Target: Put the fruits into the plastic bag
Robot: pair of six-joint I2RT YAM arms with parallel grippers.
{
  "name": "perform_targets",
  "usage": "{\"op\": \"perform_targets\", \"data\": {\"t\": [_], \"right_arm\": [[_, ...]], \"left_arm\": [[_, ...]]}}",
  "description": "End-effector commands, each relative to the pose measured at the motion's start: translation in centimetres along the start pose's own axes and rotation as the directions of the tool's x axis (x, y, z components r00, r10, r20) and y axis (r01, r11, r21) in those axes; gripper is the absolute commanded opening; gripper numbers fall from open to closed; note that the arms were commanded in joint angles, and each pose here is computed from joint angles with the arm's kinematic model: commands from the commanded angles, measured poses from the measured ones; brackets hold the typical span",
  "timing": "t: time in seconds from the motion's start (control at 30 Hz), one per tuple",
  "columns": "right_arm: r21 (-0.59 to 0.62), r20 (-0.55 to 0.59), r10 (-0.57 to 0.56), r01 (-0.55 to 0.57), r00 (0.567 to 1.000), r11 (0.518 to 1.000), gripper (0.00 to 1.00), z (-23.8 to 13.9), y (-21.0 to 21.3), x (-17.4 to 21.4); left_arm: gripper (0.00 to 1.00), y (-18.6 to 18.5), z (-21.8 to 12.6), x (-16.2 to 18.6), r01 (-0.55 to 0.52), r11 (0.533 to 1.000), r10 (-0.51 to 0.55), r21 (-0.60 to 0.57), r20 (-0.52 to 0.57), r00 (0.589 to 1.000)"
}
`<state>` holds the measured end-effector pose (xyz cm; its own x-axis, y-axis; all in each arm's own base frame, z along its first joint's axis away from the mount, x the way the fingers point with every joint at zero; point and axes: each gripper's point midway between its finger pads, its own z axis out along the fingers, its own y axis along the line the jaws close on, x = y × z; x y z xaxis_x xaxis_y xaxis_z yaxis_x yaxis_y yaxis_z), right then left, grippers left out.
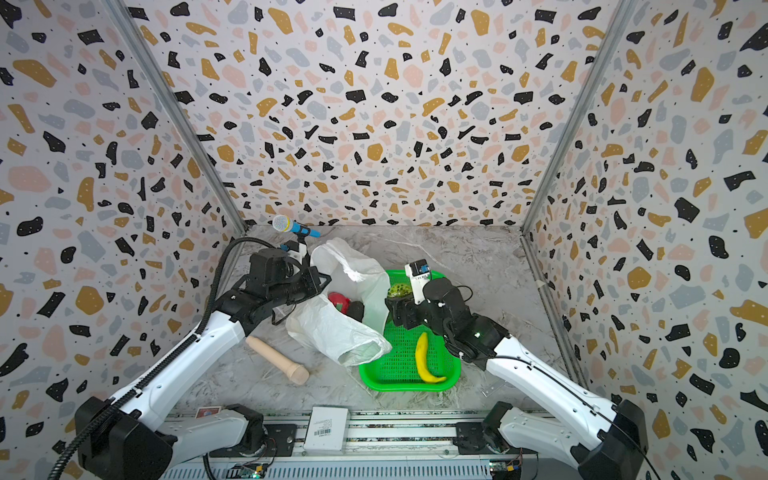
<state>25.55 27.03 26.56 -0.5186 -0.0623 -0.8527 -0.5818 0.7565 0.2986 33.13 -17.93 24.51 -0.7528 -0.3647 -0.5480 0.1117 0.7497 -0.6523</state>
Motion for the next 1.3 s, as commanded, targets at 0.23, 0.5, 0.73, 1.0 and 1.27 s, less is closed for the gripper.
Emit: {"op": "perform_targets", "data": {"t": [0.23, 0.5, 0.73, 1.0, 1.27], "right_arm": [[-0.308, -0.021, -0.001, -0.005, 1.000, 0.951, 0.81, 8.8, 9.0, -3.5], [-0.288, 0.013, 0.031, -0.026, 0.999, 0.957, 0.99, 9.0, 8.9, -4.8], [-0.254, 0.041, 0.053, -0.041, 0.998, 0.966, 1.00, 4.6, 7.1, -3.3], [0.069, 0.191, 0.225, -0.242, 0.955, 0.968, 0.98, -3.0, -2.4, -0.2], [0.283, 0.055, 0.345, -0.346, 0.937, 0.895, 0.96, -4.9, -9.1, 7.0]], "left_arm": [[0.00, -0.3, -1.0, -0.4, -0.014, 1.000, 0.014, 0.010, 0.030, 0.999], [0.00, -0.3, -1.3, -0.3, -0.013, 1.000, 0.013, 0.009, 0.030, 0.999], [0.00, -0.4, -1.1, -0.4, -0.014, 1.000, 0.014, 0.012, 0.029, 0.999], [0.00, -0.2, -0.5, -0.5, -0.011, 1.000, 0.011, 0.008, 0.020, 1.000], [0.00, -0.3, -0.1, -0.4, -0.001, 1.000, 0.001, 0.016, 0.014, 1.000]]}}
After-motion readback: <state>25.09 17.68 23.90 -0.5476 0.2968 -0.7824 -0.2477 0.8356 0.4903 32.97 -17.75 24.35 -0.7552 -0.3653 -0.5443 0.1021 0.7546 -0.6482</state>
